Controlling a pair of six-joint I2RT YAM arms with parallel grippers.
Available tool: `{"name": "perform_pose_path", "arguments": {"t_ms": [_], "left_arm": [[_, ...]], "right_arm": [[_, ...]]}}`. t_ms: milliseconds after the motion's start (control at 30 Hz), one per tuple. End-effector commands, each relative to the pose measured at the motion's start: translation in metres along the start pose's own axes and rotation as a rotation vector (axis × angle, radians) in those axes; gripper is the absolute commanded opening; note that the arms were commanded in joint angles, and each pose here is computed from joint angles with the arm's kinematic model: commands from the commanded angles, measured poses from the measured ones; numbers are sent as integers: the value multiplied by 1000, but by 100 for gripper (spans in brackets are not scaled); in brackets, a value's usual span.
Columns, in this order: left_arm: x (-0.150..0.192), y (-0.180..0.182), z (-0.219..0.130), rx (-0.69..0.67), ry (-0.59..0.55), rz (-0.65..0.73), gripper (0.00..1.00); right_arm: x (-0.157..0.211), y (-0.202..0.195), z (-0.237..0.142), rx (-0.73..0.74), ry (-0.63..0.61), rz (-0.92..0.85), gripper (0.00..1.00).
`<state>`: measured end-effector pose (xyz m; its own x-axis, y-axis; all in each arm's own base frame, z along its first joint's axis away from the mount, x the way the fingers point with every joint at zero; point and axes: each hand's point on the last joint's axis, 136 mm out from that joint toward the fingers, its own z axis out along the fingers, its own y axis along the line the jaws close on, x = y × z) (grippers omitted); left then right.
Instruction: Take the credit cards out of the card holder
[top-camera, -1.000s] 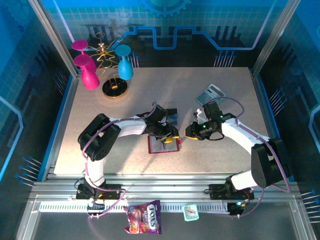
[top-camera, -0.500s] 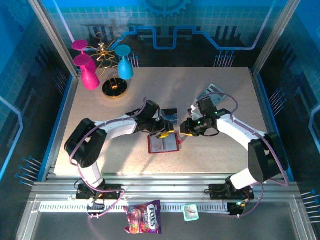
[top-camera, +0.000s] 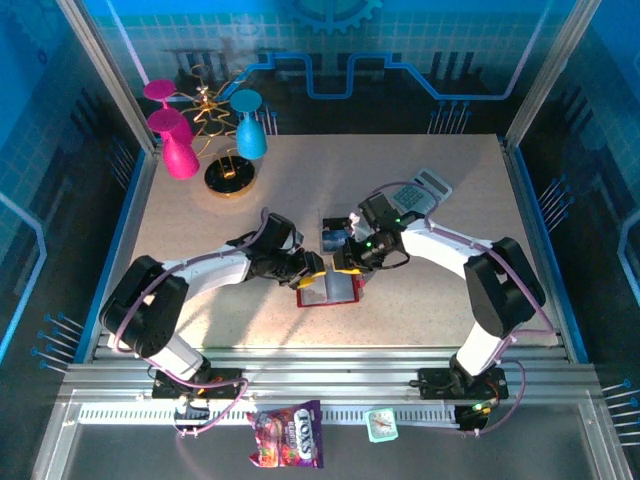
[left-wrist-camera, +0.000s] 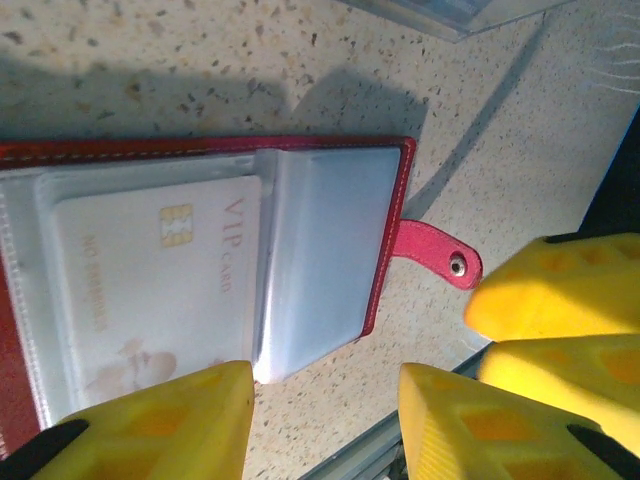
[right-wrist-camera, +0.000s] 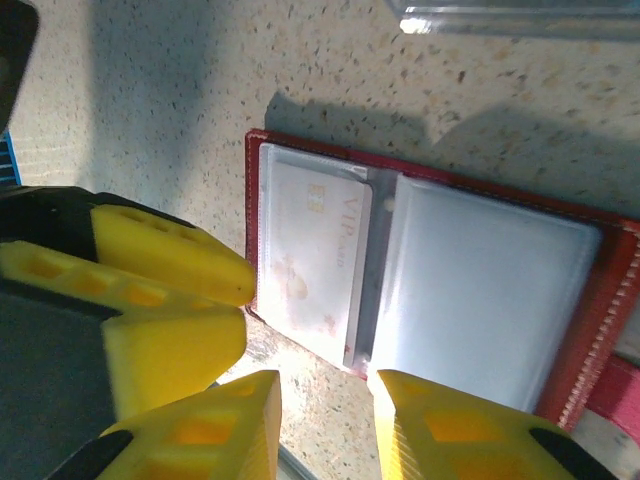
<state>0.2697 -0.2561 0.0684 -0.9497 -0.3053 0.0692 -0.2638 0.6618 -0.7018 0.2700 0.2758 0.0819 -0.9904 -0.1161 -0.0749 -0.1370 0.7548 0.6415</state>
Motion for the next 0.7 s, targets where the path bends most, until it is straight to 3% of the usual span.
{"name": "perform_pose_path", "arguments": {"t_ms": [0, 200, 500, 667], "left_arm": [[1, 11, -5, -22, -22, -10, 43], [3, 29, -7, -76, -41, -29, 38], [6, 46, 2, -106, -27, -51, 17], [6, 49, 5, -107, -24, -61, 16]], "right_arm": [[1, 10, 12, -29, 28, 1, 32], [9, 13, 34, -37, 72, 0, 31], [14, 11, 53, -41, 106, 7, 26], [16, 10, 56, -37, 113, 10, 26]]}}
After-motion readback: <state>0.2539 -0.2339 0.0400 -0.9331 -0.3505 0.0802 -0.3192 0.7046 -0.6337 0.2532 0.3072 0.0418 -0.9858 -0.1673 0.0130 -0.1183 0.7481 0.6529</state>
